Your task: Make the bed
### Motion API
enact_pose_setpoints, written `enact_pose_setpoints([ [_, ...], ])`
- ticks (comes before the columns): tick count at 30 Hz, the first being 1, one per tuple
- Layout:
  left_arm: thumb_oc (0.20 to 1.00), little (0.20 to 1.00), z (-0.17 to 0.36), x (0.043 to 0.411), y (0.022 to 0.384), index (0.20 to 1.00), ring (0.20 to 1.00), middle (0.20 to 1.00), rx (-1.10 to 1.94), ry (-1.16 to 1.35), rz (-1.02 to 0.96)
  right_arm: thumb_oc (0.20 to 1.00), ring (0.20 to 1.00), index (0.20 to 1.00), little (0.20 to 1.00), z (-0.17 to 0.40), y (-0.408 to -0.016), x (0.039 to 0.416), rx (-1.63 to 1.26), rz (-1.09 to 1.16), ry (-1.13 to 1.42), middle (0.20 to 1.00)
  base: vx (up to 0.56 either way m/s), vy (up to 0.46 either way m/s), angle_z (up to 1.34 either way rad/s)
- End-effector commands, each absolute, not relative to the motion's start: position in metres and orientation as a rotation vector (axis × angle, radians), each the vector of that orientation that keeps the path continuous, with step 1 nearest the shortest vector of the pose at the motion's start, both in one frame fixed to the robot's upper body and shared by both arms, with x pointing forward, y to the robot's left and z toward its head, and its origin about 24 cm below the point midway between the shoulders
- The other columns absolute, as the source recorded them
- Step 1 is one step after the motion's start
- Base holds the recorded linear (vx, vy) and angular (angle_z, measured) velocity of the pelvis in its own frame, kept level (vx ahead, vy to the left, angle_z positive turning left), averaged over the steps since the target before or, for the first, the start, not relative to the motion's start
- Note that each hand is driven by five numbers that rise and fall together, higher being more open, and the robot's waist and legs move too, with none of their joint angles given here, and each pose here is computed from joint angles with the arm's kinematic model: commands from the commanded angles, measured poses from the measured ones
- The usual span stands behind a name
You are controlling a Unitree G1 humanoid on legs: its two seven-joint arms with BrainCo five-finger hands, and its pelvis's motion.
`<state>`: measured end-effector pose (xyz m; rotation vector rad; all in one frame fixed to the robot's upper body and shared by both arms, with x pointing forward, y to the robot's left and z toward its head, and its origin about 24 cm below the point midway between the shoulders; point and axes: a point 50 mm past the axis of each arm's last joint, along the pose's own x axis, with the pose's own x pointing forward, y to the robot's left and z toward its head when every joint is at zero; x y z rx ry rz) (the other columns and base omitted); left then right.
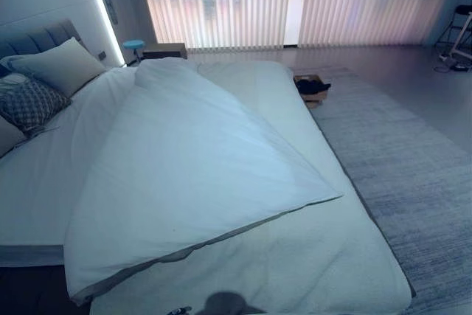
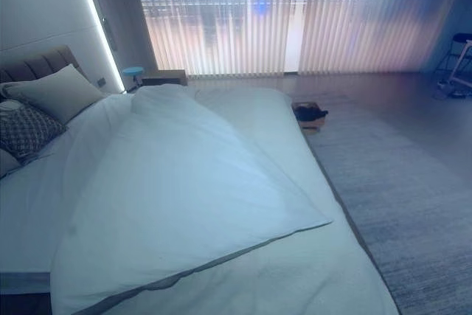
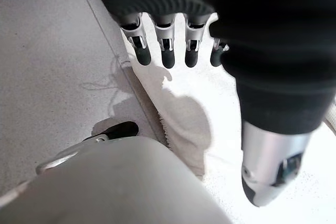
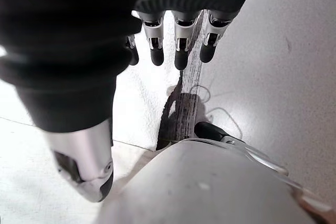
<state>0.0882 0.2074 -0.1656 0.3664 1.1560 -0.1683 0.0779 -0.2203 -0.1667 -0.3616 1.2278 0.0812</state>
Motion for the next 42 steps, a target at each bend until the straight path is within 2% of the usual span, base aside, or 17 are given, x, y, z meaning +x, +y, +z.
enact_pose_setpoints([
  [1,1.000,1.000,-0.164,0.105,0.195,1.000,1.000,1.000,0.345,1.123,-0.183,1.000,1.000,1.000,1.000,-0.163,-0.214,0.104,-0.418,0.141,1.166,1.000,0.00,0.000,0.00],
  [15,1.000,1.000,-0.165,0.101,0.200,1.000,1.000,1.000,0.301,1.138,-0.095,1.000,1.000,1.000,1.000,-0.162,-0.214,0.107,-0.377,0.102,1.148,1.000,0.03,0.007,0.01],
  [20,1.000,1.000,-0.164,0.101,0.203,1.000,1.000,1.000,0.281,1.131,-0.048,1.000,1.000,1.000,1.000,-0.157,-0.210,0.121,-0.222,-0.004,1.080,1.000,0.02,0.014,0.00],
  [32,1.000,1.000,-0.158,0.120,0.203,1.000,1.000,1.000,0.270,1.047,0.027,1.000,1.000,1.000,1.000,-0.110,-0.188,0.208,0.261,-0.193,0.661,1.000,0.00,0.022,-0.05],
  [35,1.000,1.000,-0.153,0.138,0.198,1.000,1.000,1.000,0.264,0.991,0.039,1.000,1.000,1.000,1.000,-0.081,-0.188,0.249,0.443,-0.283,0.502,1.000,-0.11,0.015,0.00],
  [36,1.000,1.000,-0.153,0.139,0.198,1.000,1.000,1.000,0.264,0.990,0.039,1.000,1.000,1.000,1.000,-0.081,-0.188,0.249,0.443,-0.283,0.501,1.000,-0.12,0.016,-0.03],
  [37,1.000,1.000,-0.149,0.148,0.195,1.000,1.000,1.000,0.260,0.959,0.044,1.000,1.000,1.000,1.000,-0.064,-0.187,0.269,0.525,-0.314,0.421,1.000,-0.10,0.016,-0.04],
  [39,1.000,1.000,-0.148,0.153,0.194,1.000,1.000,1.000,0.259,0.946,0.049,1.000,1.000,1.000,1.000,-0.055,-0.187,0.279,0.565,-0.330,0.381,1.000,-0.09,0.016,-0.02],
  [42,1.000,1.000,-0.141,0.169,0.187,1.000,1.000,1.000,0.255,0.892,0.054,1.000,1.000,1.000,1.000,-0.012,-0.191,0.319,0.696,-0.403,0.220,1.000,-0.06,0.016,0.00],
])
